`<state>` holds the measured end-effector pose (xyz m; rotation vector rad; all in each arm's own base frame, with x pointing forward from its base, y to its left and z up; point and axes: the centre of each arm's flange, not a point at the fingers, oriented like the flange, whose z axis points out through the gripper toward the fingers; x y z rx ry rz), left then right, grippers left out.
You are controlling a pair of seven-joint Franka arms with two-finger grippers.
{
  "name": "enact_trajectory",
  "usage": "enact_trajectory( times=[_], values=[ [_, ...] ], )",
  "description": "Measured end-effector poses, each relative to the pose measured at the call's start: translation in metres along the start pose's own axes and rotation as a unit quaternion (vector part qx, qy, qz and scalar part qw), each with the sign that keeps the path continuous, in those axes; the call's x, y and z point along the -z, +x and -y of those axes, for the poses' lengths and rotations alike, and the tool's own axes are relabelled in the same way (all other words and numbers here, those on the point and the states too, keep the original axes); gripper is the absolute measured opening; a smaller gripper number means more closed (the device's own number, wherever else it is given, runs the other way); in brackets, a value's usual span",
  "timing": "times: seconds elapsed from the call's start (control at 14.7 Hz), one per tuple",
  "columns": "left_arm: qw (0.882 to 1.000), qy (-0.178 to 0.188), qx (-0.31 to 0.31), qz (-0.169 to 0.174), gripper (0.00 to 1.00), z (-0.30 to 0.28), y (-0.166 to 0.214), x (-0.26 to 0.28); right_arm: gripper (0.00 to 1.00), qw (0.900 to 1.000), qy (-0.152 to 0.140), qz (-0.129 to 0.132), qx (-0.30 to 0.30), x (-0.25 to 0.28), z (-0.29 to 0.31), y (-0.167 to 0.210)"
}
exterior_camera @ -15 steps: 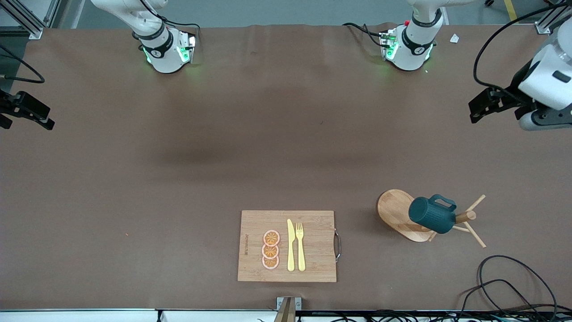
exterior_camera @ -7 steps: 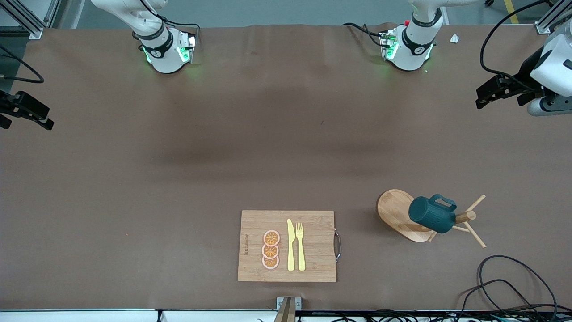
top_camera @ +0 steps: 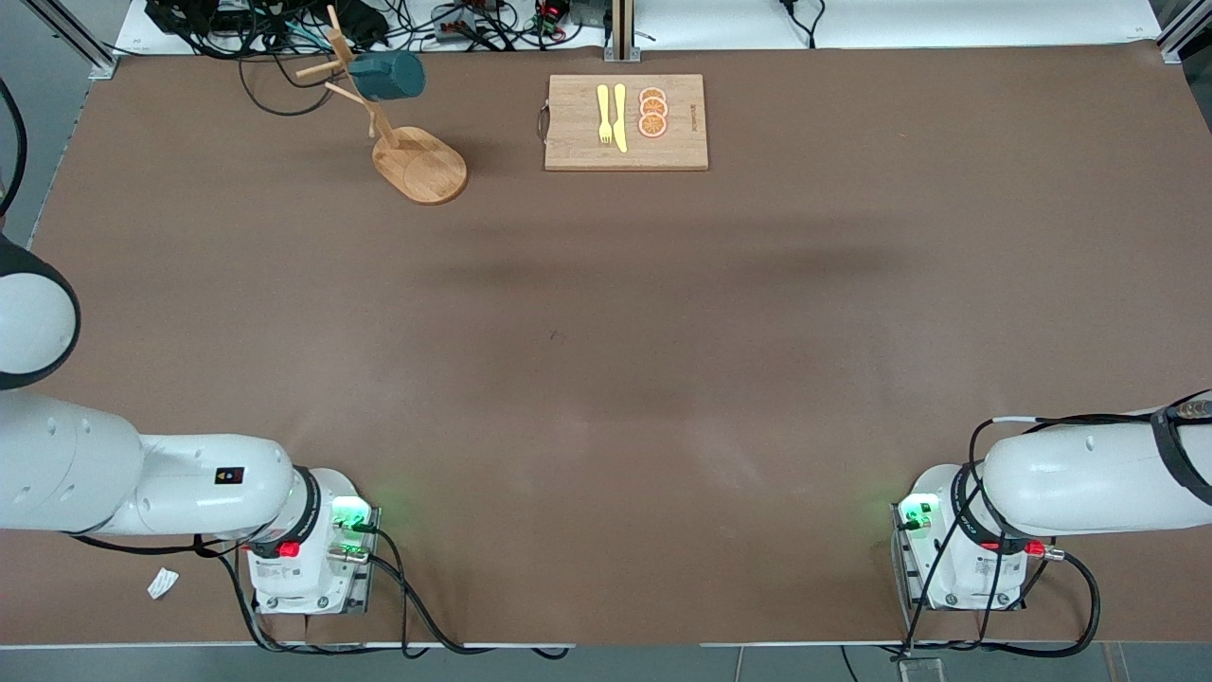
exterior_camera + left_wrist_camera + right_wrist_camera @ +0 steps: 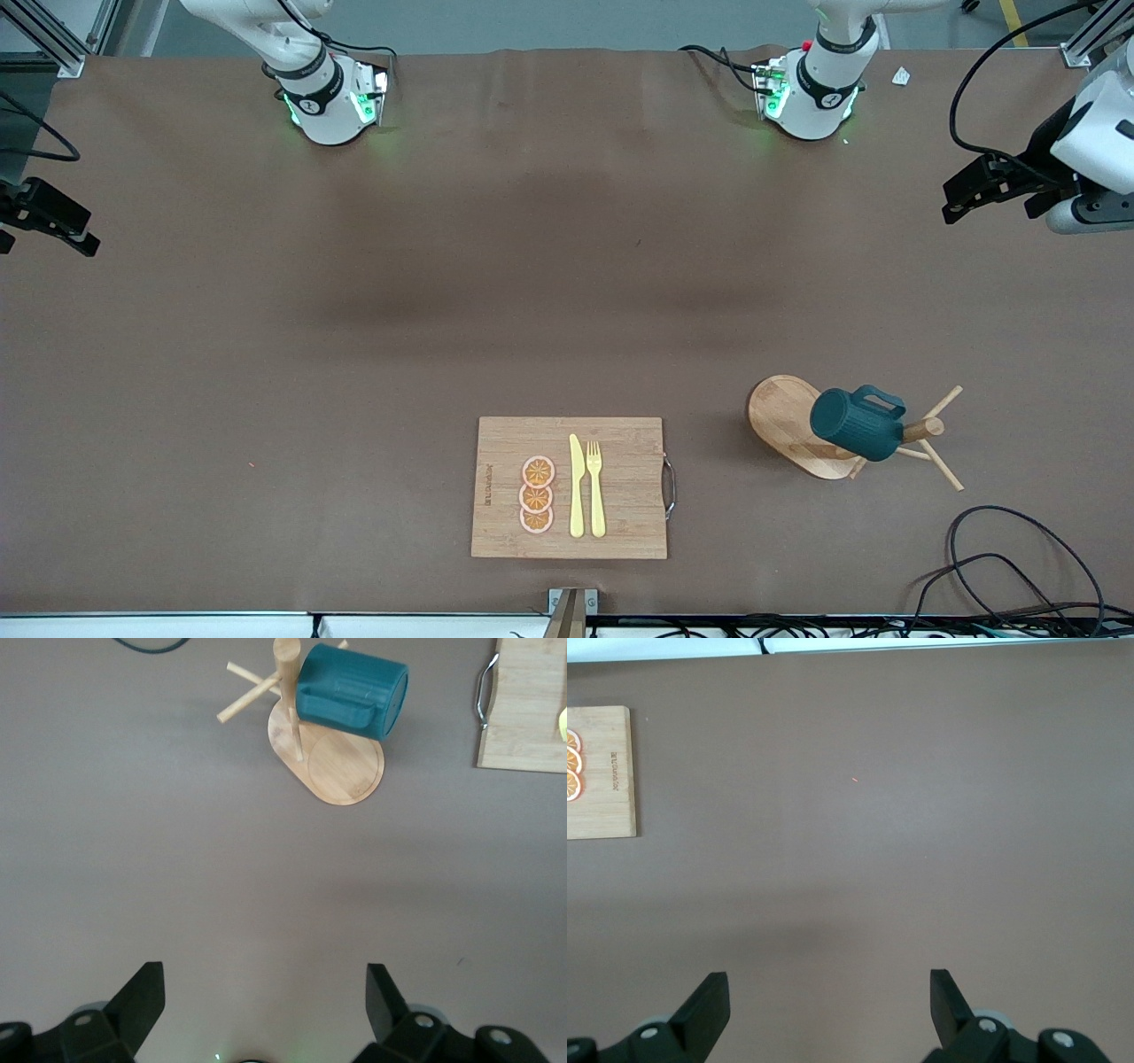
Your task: Pass cup and hang on rack
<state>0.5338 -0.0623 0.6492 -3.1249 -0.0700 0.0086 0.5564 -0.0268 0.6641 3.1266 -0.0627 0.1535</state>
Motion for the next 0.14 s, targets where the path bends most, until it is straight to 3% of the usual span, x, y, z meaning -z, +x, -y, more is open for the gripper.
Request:
enact_trajectory(
  times=[0.14],
  values=[
    [1.000,0.000,-0.002,-0.001,1.00,-0.0011,-0.0003,0.0012,1.00,1.000,0.000,0.006,0.008,-0.0010,-0.0013,-0.0012]
  ],
)
